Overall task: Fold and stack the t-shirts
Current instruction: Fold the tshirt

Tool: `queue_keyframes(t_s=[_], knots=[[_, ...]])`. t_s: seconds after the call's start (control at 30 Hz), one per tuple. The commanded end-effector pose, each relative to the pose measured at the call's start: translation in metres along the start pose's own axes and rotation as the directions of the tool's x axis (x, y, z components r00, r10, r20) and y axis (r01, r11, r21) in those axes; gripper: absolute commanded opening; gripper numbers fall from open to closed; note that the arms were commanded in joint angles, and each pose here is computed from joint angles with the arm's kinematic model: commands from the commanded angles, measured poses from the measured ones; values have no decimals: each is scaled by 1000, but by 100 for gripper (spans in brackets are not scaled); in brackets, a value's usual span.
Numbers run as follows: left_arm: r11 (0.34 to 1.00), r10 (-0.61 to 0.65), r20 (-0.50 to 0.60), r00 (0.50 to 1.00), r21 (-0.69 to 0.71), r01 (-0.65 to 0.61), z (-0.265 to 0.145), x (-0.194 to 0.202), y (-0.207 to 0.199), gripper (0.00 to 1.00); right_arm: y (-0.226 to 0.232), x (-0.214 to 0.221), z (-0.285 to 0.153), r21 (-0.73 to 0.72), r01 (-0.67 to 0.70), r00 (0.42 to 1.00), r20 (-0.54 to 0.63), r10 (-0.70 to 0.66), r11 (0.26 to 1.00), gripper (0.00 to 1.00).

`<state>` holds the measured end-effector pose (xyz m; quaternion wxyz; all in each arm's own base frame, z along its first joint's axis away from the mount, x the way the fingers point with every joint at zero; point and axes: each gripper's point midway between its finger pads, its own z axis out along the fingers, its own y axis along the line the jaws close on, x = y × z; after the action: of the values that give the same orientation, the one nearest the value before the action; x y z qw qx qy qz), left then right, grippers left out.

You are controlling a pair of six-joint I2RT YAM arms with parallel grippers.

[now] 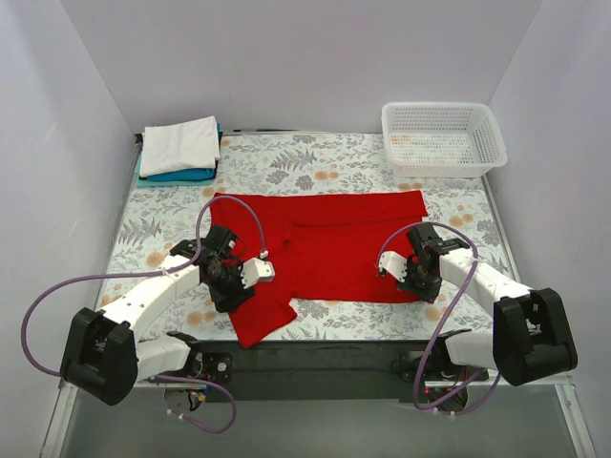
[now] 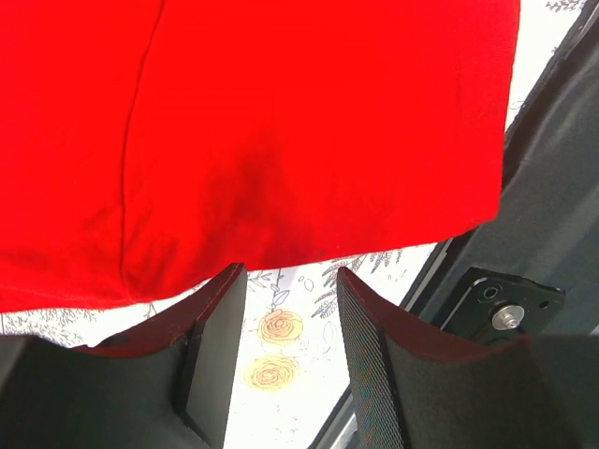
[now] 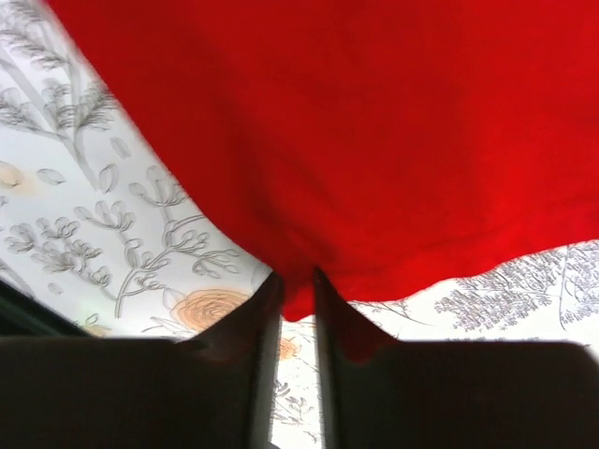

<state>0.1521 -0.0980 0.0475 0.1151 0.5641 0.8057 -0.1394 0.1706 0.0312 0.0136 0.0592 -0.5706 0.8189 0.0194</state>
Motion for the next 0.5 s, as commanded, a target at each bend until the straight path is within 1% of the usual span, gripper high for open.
queue_keyframes(t_s=[0.0,0.1,0.13,0.37,0.47], knots=[[999,47,-6,999,-14,-47,4,-2,2,43,4,3,11,2,-3,1000,-2,3,1000,21],[998,66,-56,996,-13,-66,12,7,0,43,3,2,10,8,-7,1000,3,7,1000,2],[996,83,-60,995,-19,-84,14,7,-1,43,-2,4,7,33,-11,1000,-12,12,999,1],[990,133,-94,987,-36,-136,29,14,-2,43,-4,3,4,42,-15,1000,-11,16,999,1],[985,145,-149,978,-69,-156,38,22,3,43,-5,2,4,44,-17,1000,-11,17,999,1]])
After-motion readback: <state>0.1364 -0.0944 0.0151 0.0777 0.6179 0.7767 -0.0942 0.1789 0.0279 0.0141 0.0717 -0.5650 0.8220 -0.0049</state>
